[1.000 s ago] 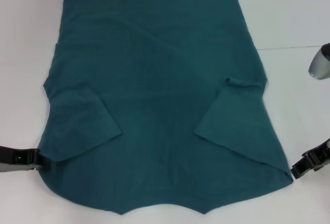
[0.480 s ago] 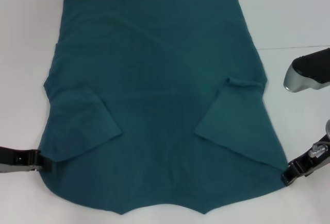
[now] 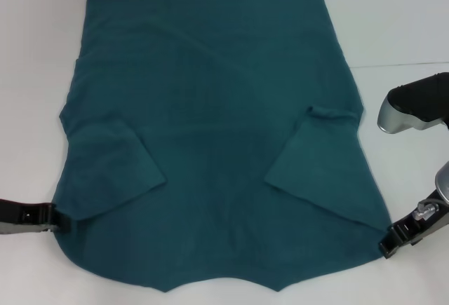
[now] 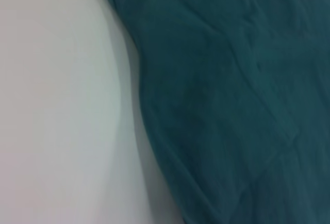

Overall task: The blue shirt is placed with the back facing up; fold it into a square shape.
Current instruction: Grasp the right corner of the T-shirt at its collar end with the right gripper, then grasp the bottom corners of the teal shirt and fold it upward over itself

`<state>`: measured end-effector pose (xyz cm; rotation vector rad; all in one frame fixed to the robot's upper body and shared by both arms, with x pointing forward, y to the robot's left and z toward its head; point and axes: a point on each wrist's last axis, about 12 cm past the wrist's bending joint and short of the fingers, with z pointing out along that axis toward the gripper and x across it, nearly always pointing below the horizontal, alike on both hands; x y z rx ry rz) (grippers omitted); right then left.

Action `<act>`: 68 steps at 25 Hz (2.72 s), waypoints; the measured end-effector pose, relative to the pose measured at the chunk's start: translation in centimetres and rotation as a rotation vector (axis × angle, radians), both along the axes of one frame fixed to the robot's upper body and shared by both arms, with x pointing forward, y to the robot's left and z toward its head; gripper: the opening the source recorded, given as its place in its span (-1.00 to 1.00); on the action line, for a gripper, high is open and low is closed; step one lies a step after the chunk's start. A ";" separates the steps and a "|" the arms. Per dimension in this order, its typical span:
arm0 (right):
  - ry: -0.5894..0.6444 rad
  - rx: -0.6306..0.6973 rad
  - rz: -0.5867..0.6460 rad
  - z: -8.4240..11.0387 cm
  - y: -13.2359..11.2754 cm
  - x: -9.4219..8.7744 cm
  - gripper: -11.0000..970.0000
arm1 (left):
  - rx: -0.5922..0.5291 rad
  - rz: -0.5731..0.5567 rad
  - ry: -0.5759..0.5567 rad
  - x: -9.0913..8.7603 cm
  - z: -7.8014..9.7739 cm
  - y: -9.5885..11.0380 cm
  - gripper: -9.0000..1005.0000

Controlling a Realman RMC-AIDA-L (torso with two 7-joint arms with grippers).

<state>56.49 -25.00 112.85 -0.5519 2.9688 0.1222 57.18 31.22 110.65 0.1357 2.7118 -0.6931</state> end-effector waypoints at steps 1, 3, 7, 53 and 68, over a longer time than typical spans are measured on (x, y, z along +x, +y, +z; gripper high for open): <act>-0.002 0.000 0.001 0.0 0.0 0.0 0.17 | 0.000 0.000 0.000 0.0 0.0 0.0 -0.94; -0.007 0.002 0.001 0.0 0.1 0.1 0.17 | 0.000 0.000 0.000 0.0 0.0 0.0 -0.93; -0.008 0.002 0.005 -0.1 0.3 0.2 0.17 | 0.000 0.000 0.000 0.0 0.0 0.0 -0.94; 0.074 0.087 0.240 0.4 1.4 -0.2 -0.84 | -0.077 -0.070 0.059 -1.8 0.3 0.5 -0.94; 0.266 0.086 0.410 1.3 -0.6 -4.4 -0.84 | -0.168 -0.189 0.334 -7.2 -0.1 1.4 -0.93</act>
